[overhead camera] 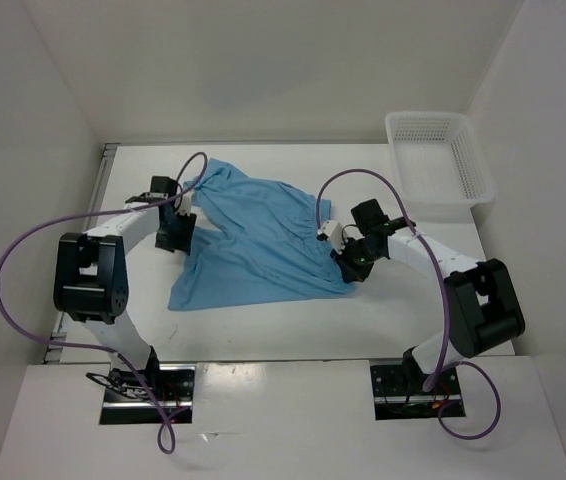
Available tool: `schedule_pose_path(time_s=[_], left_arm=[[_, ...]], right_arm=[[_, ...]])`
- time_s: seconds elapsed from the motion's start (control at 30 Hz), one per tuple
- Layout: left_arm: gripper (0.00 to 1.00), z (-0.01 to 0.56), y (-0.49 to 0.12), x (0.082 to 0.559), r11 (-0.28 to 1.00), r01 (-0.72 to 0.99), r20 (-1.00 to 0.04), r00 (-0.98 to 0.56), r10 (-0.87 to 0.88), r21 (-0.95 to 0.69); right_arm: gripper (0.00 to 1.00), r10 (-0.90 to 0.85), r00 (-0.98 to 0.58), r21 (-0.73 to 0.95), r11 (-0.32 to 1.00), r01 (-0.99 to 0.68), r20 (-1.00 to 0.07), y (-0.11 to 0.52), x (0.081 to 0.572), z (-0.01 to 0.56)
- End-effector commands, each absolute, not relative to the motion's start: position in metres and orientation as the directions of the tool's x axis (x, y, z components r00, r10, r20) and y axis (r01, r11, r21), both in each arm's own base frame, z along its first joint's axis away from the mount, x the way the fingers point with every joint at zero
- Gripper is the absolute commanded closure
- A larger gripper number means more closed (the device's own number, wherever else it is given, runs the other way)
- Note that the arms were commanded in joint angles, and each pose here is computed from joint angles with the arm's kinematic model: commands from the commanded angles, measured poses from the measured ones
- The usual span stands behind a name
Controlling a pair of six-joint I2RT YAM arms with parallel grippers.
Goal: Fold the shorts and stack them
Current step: Flatten the shorts out
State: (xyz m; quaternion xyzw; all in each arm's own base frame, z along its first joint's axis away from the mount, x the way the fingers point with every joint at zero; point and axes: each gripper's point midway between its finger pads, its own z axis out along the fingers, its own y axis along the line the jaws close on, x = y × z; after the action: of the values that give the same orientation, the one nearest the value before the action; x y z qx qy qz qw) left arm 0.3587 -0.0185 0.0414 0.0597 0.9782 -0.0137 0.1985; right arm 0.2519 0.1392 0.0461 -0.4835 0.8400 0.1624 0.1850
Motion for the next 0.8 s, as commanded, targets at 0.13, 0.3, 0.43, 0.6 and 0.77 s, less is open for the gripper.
schedule_pose_path(time_s=[0.13,0.3,0.43,0.6,0.77], left_arm=[[0.45,0.022,-0.043,0.349,0.977,0.177,-0.359,-0.925,0.124,-0.119],[0.45,0.018,-0.043,0.358,0.977,0.177,-0.369,-0.921,0.124,-0.115],[0.45,0.021,-0.04,0.37,0.981,0.173,-0.396,-0.91,0.123,-0.091],[0.45,0.018,-0.038,0.38,0.982,0.17,-0.406,-0.905,0.123,-0.08],[0.49,0.023,-0.039,0.4,0.982,0.172,-0.435,-0.892,0.122,-0.076]], right_arm=[[1.0,-0.747,-0.441,0.065,0.474,-0.878,-0.497,0.14,0.252,0.052],[1.0,-0.746,-0.437,0.059,0.474,-0.878,-0.503,0.139,0.25,0.054],[1.0,-0.751,-0.425,0.042,0.471,-0.881,-0.505,0.138,0.253,0.052],[1.0,-0.757,-0.422,0.044,0.464,-0.885,-0.499,0.137,0.252,0.05],[1.0,-0.759,-0.426,0.05,0.464,-0.884,-0.493,0.137,0.252,0.047]])
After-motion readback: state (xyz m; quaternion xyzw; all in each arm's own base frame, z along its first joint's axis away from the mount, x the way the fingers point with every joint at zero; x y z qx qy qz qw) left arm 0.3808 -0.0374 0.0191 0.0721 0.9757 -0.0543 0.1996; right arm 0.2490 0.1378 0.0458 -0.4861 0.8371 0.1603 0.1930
